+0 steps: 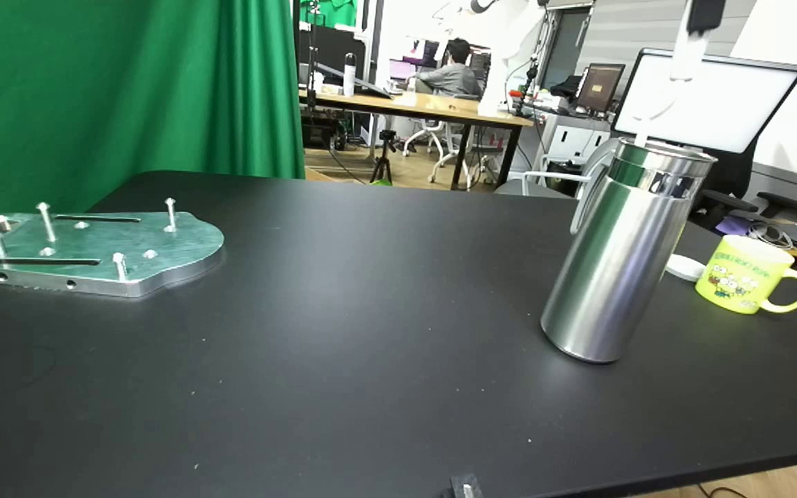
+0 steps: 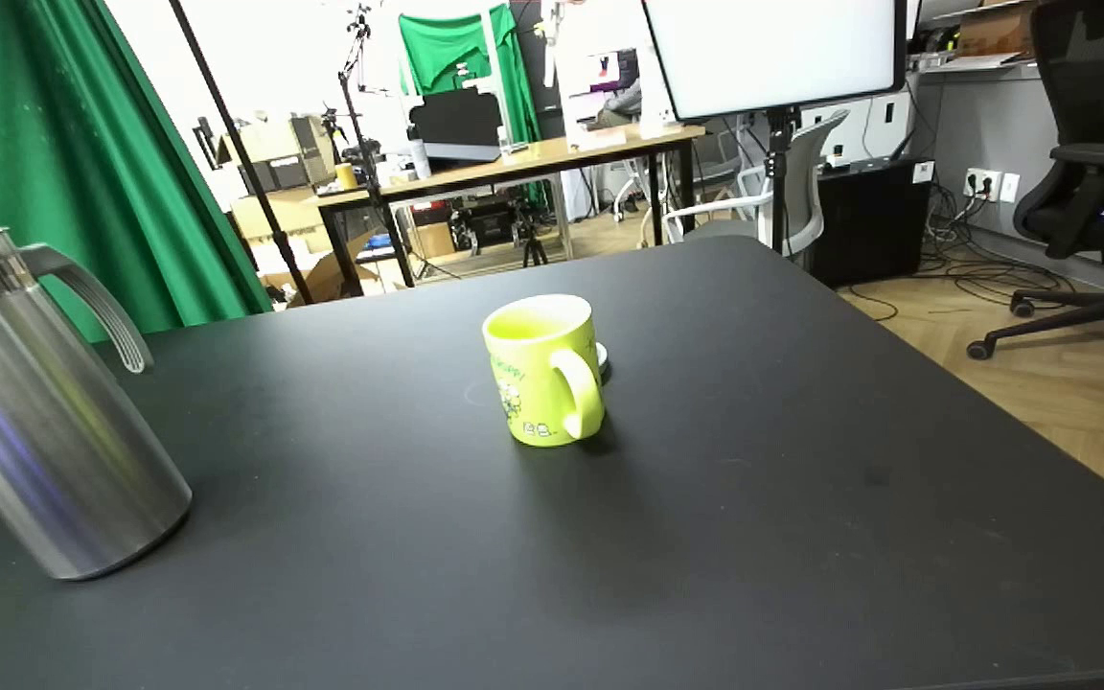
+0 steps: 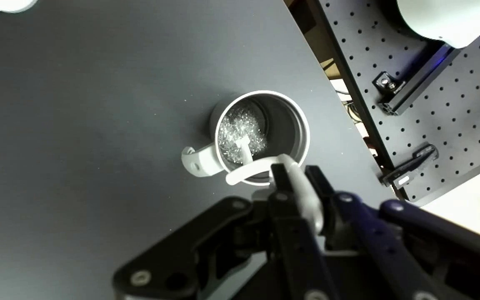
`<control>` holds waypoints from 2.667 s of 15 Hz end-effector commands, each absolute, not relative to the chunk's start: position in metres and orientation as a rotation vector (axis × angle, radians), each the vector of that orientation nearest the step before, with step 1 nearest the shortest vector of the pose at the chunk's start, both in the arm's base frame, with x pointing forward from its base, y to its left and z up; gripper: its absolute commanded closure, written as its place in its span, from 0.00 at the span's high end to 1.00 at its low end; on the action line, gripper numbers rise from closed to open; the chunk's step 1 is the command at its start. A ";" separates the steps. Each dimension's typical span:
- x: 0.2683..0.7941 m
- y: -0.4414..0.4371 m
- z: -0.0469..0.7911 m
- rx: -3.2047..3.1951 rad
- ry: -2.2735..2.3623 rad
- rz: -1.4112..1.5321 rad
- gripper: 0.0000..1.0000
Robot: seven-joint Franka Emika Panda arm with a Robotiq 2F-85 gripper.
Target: Use the brush to scrub inside the flask
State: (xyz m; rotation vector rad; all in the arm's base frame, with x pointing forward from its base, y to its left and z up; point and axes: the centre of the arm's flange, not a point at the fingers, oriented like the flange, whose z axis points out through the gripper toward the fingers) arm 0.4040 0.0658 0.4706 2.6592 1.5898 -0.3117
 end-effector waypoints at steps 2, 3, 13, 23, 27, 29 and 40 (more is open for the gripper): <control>0.396 0.063 0.514 2.644 1.563 -0.267 0.04; 0.394 0.062 0.514 2.648 1.562 -0.272 0.04; 0.406 0.064 0.448 2.702 1.569 -0.440 0.04; 0.417 0.061 0.389 2.706 1.567 -0.509 0.04; 0.419 0.060 0.383 2.707 1.563 -0.522 0.04; 0.419 0.059 0.380 2.705 1.563 -0.529 0.04; 0.419 0.056 0.369 2.696 1.553 -0.547 0.04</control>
